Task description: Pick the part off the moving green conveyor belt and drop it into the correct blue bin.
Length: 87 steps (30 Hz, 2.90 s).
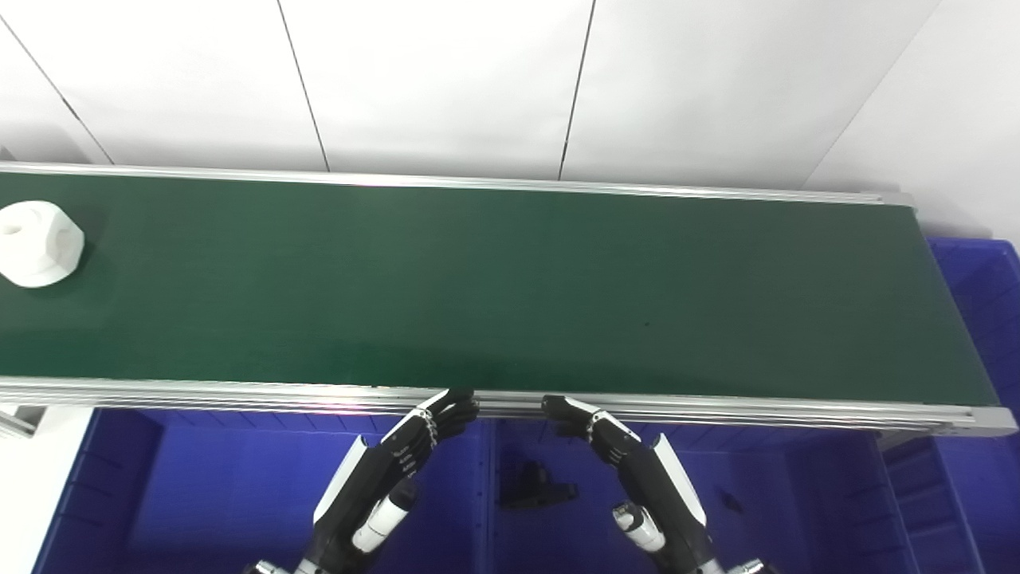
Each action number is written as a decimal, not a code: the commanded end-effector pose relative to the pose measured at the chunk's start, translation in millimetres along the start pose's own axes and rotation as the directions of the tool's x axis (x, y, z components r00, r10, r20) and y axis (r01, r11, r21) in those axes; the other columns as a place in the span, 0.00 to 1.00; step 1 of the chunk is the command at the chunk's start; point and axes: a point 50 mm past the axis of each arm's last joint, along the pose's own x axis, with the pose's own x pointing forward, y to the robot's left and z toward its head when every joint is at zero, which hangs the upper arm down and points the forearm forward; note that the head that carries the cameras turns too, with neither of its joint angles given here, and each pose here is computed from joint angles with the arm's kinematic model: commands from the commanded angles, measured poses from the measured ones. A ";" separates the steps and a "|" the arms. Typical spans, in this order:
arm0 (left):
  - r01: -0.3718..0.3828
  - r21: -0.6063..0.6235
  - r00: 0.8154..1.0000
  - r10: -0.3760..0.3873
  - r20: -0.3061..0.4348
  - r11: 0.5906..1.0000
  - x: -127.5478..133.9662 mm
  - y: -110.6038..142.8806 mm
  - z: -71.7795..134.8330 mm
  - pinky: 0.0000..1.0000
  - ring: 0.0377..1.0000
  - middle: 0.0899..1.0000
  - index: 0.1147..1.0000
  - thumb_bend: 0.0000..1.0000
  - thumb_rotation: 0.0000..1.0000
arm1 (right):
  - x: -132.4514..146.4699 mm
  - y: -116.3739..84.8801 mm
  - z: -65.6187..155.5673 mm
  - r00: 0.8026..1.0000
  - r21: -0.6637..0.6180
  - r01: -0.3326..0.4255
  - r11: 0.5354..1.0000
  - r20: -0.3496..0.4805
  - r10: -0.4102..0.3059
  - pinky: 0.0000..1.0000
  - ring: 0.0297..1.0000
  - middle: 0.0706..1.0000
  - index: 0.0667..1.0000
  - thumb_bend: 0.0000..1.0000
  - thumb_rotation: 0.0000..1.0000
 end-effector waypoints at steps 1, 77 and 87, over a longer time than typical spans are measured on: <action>-0.002 0.004 0.999 0.002 0.044 1.000 0.4 -1.4 11.6 0.89 0.87 0.84 0.85 0.65 0.92 | 3.8 -0.6 15.2 0.996 0.002 0.007 1.000 0.086 -0.008 0.79 0.84 0.84 0.78 0.89 1.00; 0.005 -0.014 1.000 -0.005 0.012 1.000 -1.8 -11.2 -6.9 0.84 0.85 0.84 0.83 0.69 0.90 | -8.7 -5.4 -2.7 1.000 -0.025 -0.008 1.000 0.014 0.009 0.79 0.83 0.84 0.77 0.89 1.00; -0.019 -0.014 0.999 0.019 -0.042 1.000 1.0 -21.4 -24.2 0.80 0.83 0.82 0.80 0.71 0.85 | -14.7 -9.1 -19.6 0.999 0.015 -0.003 1.000 -0.043 0.004 0.76 0.82 0.83 0.77 0.87 1.00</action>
